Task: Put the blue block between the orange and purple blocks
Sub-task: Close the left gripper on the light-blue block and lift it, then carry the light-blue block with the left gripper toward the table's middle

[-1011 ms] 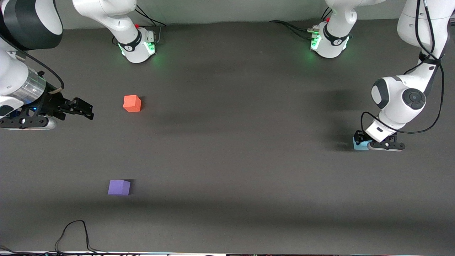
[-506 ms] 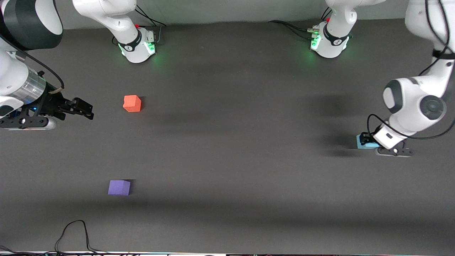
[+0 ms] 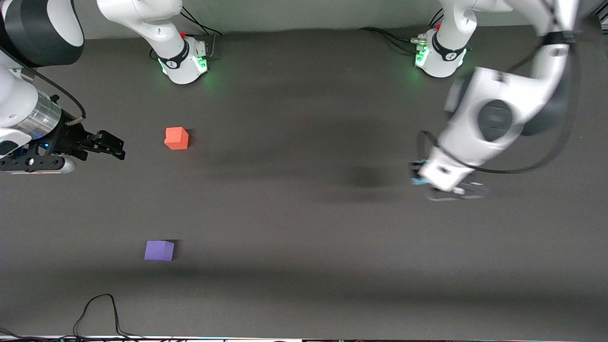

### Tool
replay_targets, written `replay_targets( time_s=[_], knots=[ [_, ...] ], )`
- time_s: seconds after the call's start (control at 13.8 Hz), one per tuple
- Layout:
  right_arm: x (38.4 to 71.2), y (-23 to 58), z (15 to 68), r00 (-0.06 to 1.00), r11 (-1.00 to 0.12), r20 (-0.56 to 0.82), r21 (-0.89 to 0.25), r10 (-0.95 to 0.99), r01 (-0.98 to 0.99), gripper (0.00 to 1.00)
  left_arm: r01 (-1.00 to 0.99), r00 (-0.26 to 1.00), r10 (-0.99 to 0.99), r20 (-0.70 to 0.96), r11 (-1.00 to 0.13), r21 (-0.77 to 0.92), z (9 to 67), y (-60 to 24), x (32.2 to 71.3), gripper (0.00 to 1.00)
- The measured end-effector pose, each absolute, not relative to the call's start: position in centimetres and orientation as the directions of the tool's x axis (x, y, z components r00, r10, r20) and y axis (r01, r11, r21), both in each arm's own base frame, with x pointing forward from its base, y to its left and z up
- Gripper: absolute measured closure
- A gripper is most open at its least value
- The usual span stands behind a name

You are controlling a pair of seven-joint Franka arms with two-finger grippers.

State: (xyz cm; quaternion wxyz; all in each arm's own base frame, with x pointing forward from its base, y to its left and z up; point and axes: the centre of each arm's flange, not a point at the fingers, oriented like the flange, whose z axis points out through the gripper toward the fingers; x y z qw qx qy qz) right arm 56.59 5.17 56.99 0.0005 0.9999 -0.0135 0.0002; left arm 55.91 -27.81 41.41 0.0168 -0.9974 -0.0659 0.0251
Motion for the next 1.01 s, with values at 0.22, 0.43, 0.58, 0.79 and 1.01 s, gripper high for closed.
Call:
replay_targets(
  time_s=[0.22, 0.43, 0.58, 0.79, 1.01],
  knots=[
    [56.6, 5.4, 57.0, 1.000, -1.000, -0.001, -0.013, -0.028, -0.028, 0.00, 0.174, 0.984, 0.175, -0.030, -0.984, -0.035, 38.9, -42.3, 52.1, 0.44],
    [56.6, 5.9, 56.7, 1.000, -0.999, -0.012, -0.044, -0.027, -0.028, 0.00, 0.131, 0.991, 0.132, -0.028, -0.991, -0.033, 33.2, -52.6, 48.2, 0.44],
    [57.1, 6.1, 55.1, 0.998, -0.999, -0.050, -0.043, -0.026, -0.029, 0.00, 0.096, 0.995, 0.096, 0.006, -0.995, 0.015, 30.1, -56.6, 46.5, 0.44],
    [57.7, 6.2, 53.5, 0.997, -0.999, -0.078, -0.040, -0.025, -0.028, 0.00, 0.054, 0.998, 0.055, 0.022, -0.998, 0.044, 25.0, -59.3, 44.6, 0.44],
    [57.7, 6.5, 53.6, 0.997, -0.999, -0.078, -0.042, -0.019, -0.023, 0.00, 0.024, 0.999, 0.024, 0.023, -1.000, 0.010, 21.0, -60.4, 42.9, 0.44]
  ],
)
